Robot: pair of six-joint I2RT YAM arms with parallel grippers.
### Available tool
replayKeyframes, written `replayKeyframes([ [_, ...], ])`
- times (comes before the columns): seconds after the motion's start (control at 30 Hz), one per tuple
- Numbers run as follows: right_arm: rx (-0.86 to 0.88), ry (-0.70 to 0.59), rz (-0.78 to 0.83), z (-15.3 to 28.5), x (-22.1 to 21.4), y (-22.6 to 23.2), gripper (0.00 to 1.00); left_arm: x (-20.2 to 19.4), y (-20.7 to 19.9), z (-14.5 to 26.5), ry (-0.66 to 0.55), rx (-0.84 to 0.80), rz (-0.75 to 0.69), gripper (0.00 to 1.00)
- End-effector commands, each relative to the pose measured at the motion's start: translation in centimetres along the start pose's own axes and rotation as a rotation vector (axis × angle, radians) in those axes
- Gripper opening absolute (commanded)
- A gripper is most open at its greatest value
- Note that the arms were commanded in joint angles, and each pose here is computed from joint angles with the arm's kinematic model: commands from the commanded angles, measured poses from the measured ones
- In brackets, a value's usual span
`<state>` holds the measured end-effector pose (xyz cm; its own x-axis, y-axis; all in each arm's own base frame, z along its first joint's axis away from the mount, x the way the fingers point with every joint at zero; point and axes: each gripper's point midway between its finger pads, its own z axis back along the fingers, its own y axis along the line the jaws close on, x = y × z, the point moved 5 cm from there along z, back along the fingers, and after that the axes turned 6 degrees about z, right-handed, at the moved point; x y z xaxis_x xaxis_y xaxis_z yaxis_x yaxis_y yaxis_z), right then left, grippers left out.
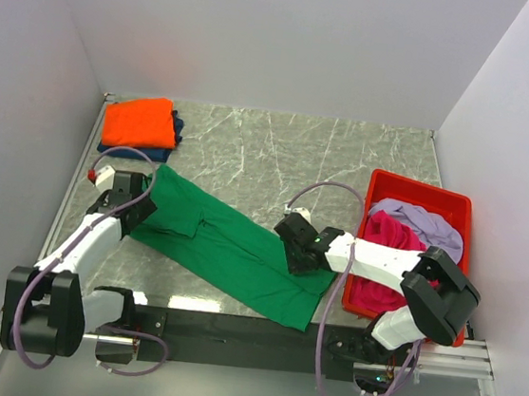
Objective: Fold and stack the t-shirts
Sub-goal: Fold the tshirt
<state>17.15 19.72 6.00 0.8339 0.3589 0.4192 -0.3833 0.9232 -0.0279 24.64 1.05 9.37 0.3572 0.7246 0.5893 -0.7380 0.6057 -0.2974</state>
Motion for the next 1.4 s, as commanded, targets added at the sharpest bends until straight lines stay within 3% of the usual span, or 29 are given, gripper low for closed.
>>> replayKeyframes([
  [0.0, -0.007, -0.036, -0.003, 1.1, 0.4, -0.2, 0.27, 2.3, -0.9, 1.0, -0.099, -0.024, 0.034, 0.69],
  [0.17, -0.012, -0.042, -0.007, 1.1, 1.0, 0.0, 0.27, 2.0, -2.8, 1.3, -0.094, -0.082, 0.011, 0.73],
  [0.37, -0.042, 0.027, -0.01, -0.5, -0.4, -0.2, 0.27, -2.2, -7.9, 1.8, -0.04, -0.221, -0.093, 0.76],
  [0.5, -0.058, 0.07, -0.026, -0.9, -2.0, -0.6, 0.27, -5.5, -9.6, -0.5, 0.08, -0.214, -0.173, 0.77],
  [0.8, -0.022, 0.138, -0.045, -0.7, -4.7, -0.2, 0.27, -9.6, -12.2, -4.2, 0.219, -0.217, -0.286, 0.79],
  [1.17, -0.002, 0.194, -0.049, 0.8, -7.3, 1.2, 0.27, -13.6, -20.2, -4.1, 0.288, -0.337, -0.484, 0.78],
  [1.37, 0.006, 0.195, -0.056, 1.7, -7.6, 1.8, 0.27, -14.5, -24.6, -3.8, 0.301, -0.433, -0.518, 0.78],
])
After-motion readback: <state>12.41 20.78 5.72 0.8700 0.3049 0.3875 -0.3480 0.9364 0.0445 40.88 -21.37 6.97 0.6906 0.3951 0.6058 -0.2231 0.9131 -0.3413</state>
